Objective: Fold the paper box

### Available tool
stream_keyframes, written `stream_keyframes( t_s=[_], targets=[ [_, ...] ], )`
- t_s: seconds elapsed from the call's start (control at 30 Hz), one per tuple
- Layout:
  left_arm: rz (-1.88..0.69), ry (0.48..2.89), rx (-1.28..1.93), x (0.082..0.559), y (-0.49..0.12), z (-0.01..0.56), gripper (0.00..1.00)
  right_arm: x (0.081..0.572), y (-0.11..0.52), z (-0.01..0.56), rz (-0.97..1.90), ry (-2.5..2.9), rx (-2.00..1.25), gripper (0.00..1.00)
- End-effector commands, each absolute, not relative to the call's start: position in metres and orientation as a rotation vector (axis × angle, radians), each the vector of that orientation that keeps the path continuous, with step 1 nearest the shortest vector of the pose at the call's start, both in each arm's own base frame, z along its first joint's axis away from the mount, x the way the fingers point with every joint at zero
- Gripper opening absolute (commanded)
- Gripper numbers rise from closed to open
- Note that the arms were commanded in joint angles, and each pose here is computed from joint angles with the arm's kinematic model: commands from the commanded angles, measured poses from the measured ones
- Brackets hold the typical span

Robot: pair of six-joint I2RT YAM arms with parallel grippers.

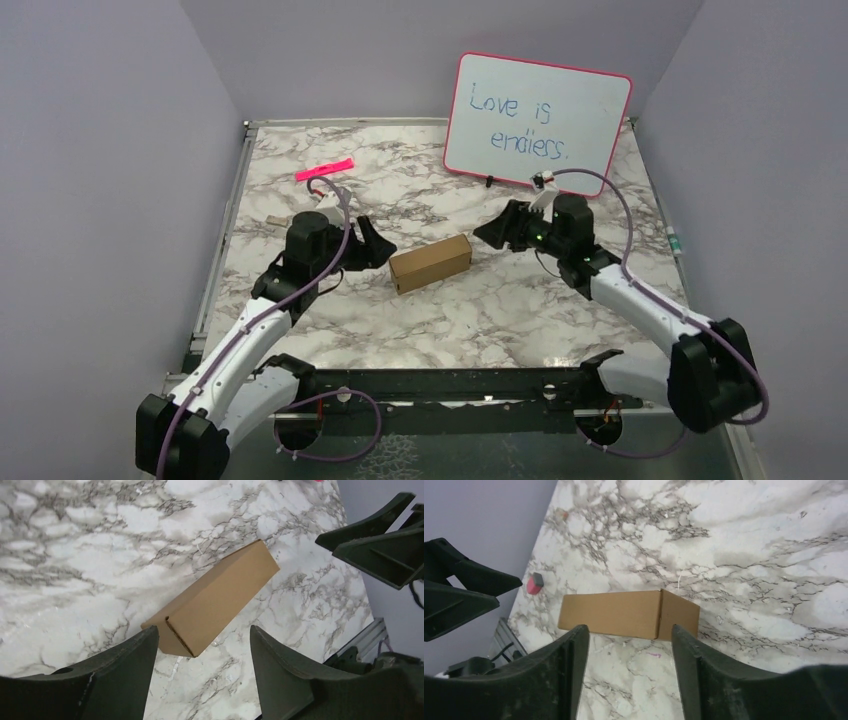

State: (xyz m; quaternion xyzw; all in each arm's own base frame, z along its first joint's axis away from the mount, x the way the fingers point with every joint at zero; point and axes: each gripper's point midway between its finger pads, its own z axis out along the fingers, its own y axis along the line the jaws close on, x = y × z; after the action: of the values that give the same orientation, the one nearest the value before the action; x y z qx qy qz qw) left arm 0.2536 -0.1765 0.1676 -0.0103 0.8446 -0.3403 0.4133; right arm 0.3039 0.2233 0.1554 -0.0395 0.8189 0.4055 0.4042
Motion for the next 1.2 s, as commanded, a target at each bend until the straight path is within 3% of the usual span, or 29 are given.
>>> stream_keyframes(
  t_s=[0.0, 0.2, 0.6, 1.0, 1.17],
  targets=[
    [-0.790, 2.101, 0.286, 0.249, -0.180, 0.186, 0.69, 0.296, 0.199, 0.185, 0.873, 2.016, -0.101, 0.72],
    [-0.707, 2.059, 0.517, 0.257, -0.195, 0.197, 0.74, 0.268, 0.165, 0.213, 0.745, 1.935, -0.079, 0.90],
    [-0.474, 2.026, 1.019, 0.277, -0.261, 0.168, 0.95, 0.215, 0.110, 0.251, 0.565, 1.745, -0.081, 0.98],
    [-0.409, 2.064, 1.244, 0.301, -0.296, 0.117, 0.95, 0.206, 0.103, 0.260, 0.571, 1.668, -0.052, 0.99],
    [-0.335, 2.075, 1.279, 0.306, -0.294, 0.105, 0.86, 0.205, 0.102, 0.260, 0.575, 1.660, -0.051, 0.99]
  ],
)
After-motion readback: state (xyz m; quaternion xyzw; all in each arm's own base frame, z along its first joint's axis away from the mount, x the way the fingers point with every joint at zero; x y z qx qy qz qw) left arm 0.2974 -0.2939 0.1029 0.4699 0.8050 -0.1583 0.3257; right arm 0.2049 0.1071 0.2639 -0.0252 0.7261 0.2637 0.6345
